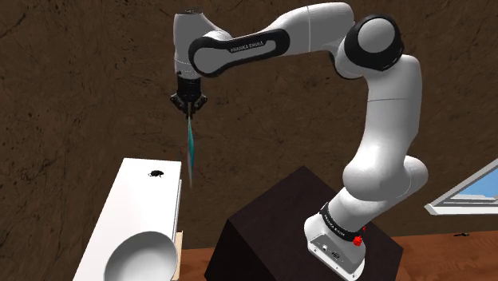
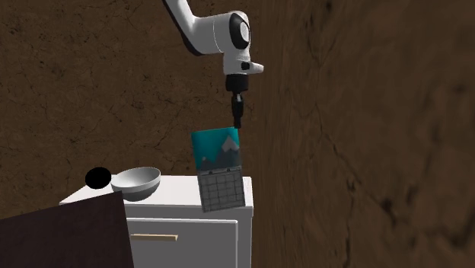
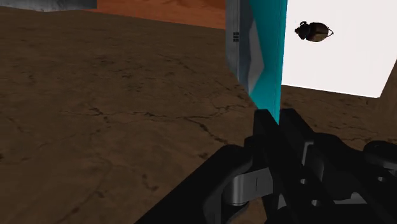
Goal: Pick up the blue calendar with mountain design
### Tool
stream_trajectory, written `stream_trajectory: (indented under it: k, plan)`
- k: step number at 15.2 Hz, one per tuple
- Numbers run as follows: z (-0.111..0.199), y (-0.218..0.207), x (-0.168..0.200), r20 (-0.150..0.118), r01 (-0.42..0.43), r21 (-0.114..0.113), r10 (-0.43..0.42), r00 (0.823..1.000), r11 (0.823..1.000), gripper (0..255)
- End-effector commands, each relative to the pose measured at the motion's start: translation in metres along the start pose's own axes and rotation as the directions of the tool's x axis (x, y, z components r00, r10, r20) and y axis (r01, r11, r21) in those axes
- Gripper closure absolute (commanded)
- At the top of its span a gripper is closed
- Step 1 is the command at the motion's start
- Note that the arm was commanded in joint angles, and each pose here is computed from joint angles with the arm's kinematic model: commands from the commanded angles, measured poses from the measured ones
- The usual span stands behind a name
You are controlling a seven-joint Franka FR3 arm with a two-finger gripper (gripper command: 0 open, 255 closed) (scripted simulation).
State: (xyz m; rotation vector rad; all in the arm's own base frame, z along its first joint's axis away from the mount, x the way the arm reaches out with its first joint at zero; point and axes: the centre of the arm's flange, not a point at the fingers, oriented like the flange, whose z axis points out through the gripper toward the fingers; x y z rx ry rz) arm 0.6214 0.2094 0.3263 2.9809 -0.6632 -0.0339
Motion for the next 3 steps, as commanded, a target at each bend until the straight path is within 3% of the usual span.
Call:
stream_trajectory:
  k: [1, 3]
  plan:
    - [-0.0347, 0.0024, 0.0254, -0.176, 0.114, 0.059, -0.102, 0.979, 0.992, 255]
    - [-0.0355, 0.0025, 0.0254, -0.176, 0.114, 0.059, -0.102, 0.979, 0.992, 255]
